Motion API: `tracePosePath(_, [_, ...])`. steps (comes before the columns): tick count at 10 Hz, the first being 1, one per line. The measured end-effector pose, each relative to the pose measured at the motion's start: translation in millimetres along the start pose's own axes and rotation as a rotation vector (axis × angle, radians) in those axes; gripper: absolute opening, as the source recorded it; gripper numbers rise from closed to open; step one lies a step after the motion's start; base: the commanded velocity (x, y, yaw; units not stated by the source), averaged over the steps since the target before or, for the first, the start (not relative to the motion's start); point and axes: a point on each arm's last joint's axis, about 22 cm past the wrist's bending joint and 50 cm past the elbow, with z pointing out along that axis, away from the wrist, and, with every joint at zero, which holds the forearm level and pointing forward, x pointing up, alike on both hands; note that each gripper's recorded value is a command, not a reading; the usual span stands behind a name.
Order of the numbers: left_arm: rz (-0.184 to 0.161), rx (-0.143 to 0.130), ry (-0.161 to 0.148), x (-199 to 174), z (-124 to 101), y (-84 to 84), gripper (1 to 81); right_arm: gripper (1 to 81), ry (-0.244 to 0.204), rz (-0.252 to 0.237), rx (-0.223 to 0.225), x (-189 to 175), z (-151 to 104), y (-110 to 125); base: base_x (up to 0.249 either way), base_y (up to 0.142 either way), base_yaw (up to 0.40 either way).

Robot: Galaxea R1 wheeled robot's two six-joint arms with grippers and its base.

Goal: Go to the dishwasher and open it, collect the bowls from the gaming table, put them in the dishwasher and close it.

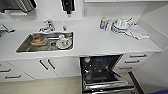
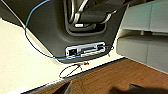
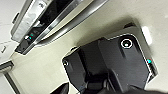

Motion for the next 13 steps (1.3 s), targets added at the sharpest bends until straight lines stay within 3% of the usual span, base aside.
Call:
tracePosePath(3, [0.004,0.054,0.03,31,-3,-33.7,81.1,81.1,0.009,0.041,-0.021,-39,15,41,0.0,0.0,0.0])
tracePosePath(5, [0.014,0.051,0.058,55,2,-34.3,81.1,81.1,0.02,0.069,-0.027,-60,33,61,0.0,0.0,0.0])
tracePosePath(8, [0.031,0.055,0.091,87,10,-41.1,81.1,81.1,0.059,0.077,0.007,-62,75,54,0.0,0.0,0.0])
tracePosePath(10, [0.044,0.056,0.114,109,16,-45.9,81.1,81.1,0.112,0.085,0.033,-42,85,44,0.0,0.0,0.0])
tracePosePath(12, [0.056,0.06,0.137,131,22,-52.6,81.1,81.1,0.145,0.178,0.054,-18,89,40,0.0,0.0,0.0])
tracePosePath(13, [0.061,0.062,0.146,139,25,-56.4,81.1,81.1,0.166,0.271,0.064,-2,89,42,0.0,0.0,0.0])
